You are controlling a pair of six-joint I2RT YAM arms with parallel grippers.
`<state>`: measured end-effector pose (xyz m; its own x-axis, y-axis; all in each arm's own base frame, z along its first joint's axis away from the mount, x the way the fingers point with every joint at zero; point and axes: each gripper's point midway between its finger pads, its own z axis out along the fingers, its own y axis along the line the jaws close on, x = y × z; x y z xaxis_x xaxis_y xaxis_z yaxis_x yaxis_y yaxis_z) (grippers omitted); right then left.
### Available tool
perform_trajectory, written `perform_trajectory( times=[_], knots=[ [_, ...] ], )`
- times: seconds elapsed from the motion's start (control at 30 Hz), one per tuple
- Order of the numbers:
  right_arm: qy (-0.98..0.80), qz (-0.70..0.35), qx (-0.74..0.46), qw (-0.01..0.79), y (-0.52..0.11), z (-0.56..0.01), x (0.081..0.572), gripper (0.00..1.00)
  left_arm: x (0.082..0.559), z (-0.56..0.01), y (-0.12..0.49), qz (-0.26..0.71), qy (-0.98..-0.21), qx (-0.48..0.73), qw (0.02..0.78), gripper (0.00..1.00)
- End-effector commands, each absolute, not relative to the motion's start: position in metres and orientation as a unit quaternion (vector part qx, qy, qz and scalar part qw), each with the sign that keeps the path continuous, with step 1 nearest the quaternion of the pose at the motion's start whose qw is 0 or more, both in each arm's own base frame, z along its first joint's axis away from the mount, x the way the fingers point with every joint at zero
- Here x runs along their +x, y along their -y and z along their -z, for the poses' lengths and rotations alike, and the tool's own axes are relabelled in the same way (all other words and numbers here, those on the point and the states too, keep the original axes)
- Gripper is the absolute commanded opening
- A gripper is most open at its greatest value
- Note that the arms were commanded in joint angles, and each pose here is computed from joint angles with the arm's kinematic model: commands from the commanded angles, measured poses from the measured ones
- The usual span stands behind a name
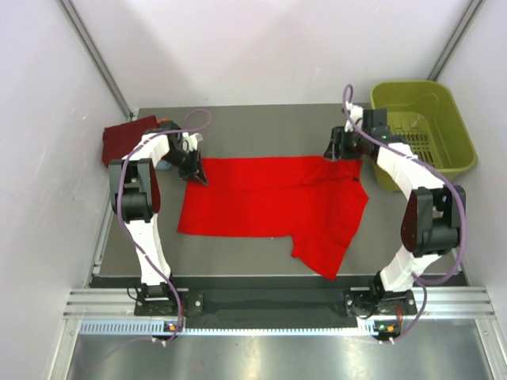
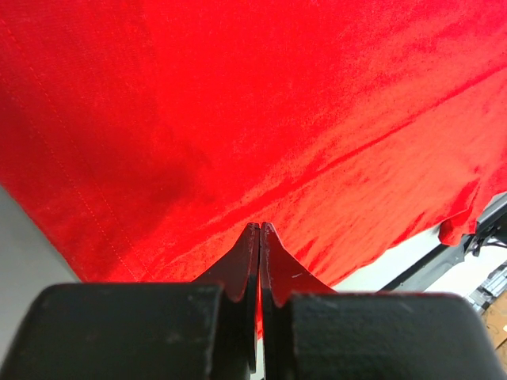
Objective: Fold and stack the t-shirts
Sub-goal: Fold the tshirt
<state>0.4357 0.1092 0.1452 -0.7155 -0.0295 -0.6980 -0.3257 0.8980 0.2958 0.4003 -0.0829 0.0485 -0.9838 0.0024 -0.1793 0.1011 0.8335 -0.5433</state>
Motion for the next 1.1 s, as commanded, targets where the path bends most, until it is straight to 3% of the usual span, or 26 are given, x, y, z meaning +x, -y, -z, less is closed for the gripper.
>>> perform_trajectory(
  times=[0.0,0.23,0.73,1.07],
  knots=[
    [-0.902,-0.301,-0.096,0.293,-0.16,-0.135,0.386,0.54,0.405,-0.064,0.09,0.306,-0.946,0.028,0.102,0.0],
    [-0.914,-0.316,-0.089,0.239,-0.173,-0.096,0.367,0.47,0.406,-0.067,0.087,0.298,-0.948,0.032,0.109,0.0],
    [-0.929,-0.262,-0.095,0.242,-0.164,-0.067,0.412,0.49,0.405,-0.068,0.087,0.294,-0.949,0.032,0.111,0.0],
    [-0.935,-0.245,-0.102,0.234,-0.162,-0.055,0.412,0.5,0.409,-0.065,0.088,0.297,-0.948,0.031,0.11,0.0]
  ],
)
